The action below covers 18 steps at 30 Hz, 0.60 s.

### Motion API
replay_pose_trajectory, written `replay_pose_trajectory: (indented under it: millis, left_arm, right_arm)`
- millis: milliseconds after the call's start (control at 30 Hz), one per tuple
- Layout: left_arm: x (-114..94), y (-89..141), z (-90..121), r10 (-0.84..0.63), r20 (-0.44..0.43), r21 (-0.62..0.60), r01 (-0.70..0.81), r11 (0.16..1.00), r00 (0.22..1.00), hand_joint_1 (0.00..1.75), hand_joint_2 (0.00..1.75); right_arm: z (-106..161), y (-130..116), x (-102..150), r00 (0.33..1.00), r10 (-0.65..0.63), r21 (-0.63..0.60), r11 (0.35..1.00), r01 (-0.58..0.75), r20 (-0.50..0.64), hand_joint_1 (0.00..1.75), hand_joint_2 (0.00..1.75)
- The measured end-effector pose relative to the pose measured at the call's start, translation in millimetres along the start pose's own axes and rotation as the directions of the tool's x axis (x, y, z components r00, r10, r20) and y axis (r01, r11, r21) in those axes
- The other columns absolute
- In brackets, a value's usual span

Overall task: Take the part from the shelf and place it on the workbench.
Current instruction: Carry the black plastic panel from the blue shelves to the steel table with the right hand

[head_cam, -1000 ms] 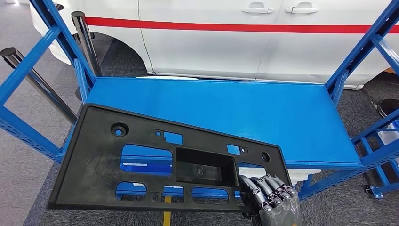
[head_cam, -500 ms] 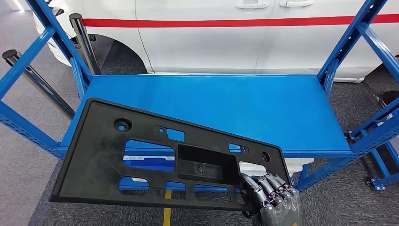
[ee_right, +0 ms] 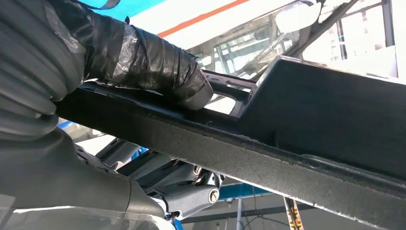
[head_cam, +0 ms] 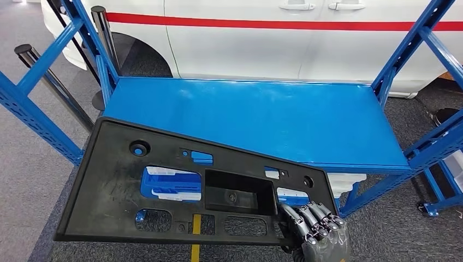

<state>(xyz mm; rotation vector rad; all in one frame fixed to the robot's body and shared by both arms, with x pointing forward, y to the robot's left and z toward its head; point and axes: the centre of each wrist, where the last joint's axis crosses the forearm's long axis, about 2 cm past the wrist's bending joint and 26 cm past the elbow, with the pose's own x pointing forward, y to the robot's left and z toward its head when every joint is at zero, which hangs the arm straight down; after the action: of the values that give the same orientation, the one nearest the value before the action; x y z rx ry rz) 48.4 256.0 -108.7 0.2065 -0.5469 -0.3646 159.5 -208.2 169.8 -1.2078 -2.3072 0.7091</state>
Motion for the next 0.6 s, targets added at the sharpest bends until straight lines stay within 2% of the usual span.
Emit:
replay_pose_trajectory:
  millis: [600]
  left_arm:
    - [-0.5,-0.3,0.3,0.0,-0.002,-0.001,0.0,1.0,1.0,0.0,1.75]
  right_arm:
    - [-1.1,0.2,-1.2,1.0,-0.002,-0.007,1.0,0.002,-0.001,1.75,1.75]
